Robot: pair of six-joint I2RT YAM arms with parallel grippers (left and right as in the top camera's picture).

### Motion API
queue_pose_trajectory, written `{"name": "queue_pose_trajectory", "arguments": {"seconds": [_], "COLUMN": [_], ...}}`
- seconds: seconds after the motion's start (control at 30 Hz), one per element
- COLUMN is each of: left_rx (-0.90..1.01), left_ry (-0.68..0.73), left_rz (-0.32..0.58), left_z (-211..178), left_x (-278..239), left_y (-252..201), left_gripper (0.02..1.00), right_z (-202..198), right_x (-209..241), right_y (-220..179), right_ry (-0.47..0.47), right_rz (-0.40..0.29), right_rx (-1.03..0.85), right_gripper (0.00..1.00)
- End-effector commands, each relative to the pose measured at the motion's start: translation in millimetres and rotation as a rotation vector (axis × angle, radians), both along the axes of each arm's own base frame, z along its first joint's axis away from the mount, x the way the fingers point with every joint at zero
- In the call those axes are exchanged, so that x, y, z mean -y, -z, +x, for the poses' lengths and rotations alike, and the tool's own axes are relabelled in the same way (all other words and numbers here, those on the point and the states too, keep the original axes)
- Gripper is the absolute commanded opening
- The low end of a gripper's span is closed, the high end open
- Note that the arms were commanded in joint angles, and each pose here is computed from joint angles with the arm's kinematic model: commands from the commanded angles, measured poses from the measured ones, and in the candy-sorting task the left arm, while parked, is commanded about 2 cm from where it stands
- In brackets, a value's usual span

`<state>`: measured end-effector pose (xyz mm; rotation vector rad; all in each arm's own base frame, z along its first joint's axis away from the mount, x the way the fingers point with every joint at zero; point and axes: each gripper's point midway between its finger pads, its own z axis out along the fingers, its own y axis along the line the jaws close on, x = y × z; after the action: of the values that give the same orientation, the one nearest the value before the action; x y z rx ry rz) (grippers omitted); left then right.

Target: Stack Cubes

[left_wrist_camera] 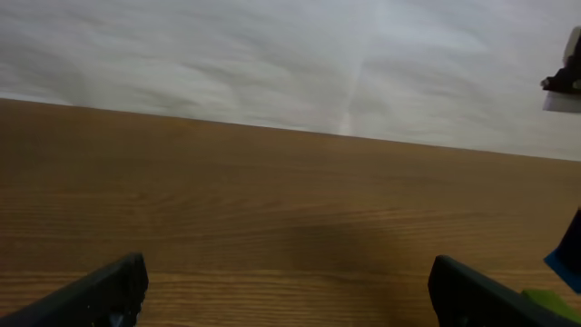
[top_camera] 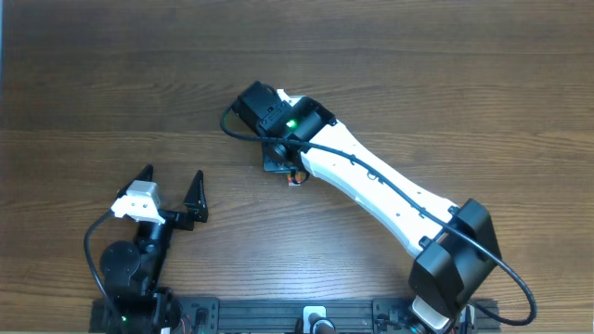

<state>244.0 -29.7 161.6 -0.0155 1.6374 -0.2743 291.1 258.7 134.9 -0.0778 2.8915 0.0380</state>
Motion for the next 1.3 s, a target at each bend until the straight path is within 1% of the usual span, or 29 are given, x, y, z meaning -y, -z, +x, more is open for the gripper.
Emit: {"name": "queue_pose_trajectory", "arguments": {"seconds": [0.03,0.5,0.77,1.3], "left_rx": [0.002,0.002,0.002,0.002], "left_ry": [0.014,0.014,0.014,0.014], "left_rz": [0.014,0.014,0.014,0.014], "left_z": [0,0,0,0], "left_x": [3,3,3,3], "left_y": [1,1,1,1], "left_gripper": [1.0,1.0,1.0,1.0], "right_z": [3,3,1,-2], "right_x": [-9,-10,-12,-9], "right_y": [3,17,18,18], "right_ry": [-0.012,-0.014,-0.018,-0.019], "right_rz": [0.005,-0.018,-0.013,-0.024], "right_rx": [-0.002,-0.03,-0.036,-0.046], "right_gripper": [0.012,0.012,0.012,0.012]}}
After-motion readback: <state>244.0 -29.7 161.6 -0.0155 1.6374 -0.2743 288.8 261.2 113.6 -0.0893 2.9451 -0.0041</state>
